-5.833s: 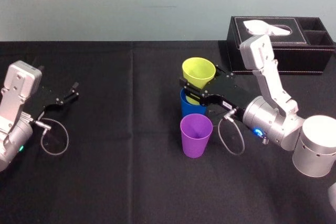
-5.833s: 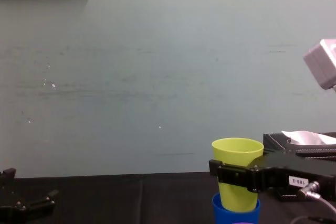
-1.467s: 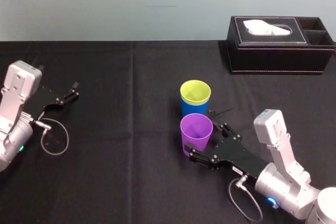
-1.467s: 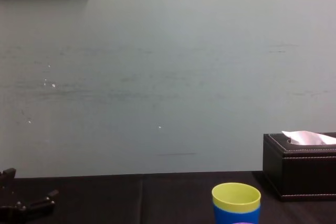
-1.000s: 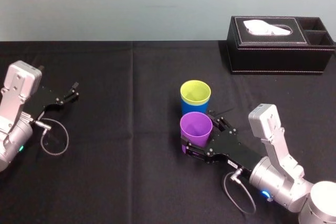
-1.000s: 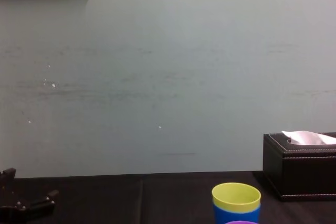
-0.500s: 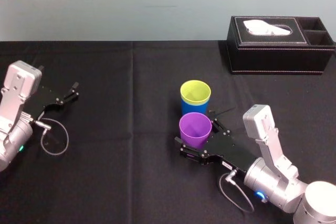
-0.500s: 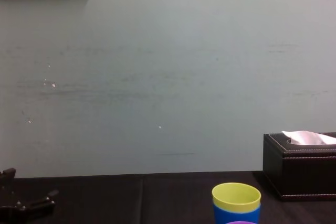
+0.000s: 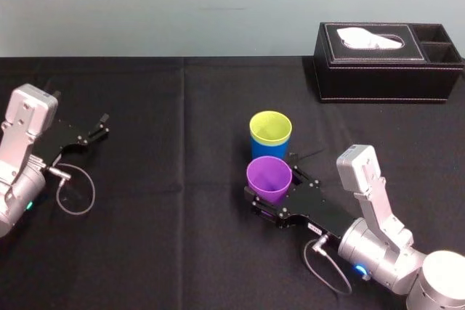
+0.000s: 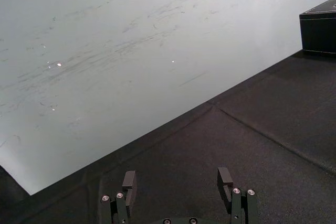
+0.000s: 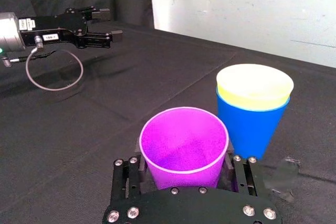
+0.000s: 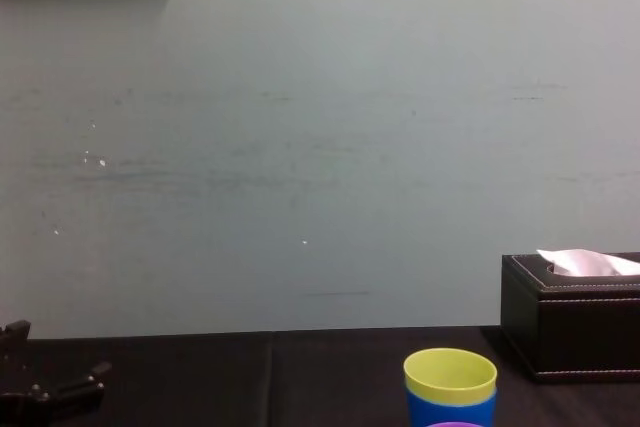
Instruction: Stack the three plastic cups sequentially using one hand.
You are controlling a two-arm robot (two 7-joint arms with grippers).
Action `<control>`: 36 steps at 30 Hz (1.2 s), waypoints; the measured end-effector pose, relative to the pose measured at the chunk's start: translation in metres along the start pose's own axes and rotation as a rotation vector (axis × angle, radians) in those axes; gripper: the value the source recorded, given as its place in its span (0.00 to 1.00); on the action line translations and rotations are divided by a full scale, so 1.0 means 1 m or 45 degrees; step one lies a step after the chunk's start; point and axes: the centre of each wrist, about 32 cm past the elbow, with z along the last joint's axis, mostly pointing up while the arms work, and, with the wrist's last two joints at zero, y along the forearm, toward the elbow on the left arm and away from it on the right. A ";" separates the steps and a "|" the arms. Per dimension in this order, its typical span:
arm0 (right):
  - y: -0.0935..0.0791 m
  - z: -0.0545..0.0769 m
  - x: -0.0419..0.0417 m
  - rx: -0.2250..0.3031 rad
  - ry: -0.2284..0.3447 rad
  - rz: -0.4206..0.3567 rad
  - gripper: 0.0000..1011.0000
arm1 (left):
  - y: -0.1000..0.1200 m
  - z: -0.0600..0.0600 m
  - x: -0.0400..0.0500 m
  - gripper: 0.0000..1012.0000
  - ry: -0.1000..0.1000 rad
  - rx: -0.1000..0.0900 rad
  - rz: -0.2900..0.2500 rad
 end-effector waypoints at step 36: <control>-0.020 0.065 0.0217 0.031 -0.131 -0.028 0.73 | 0.000 0.000 0.0000 1.00 0.000 0.000 0.000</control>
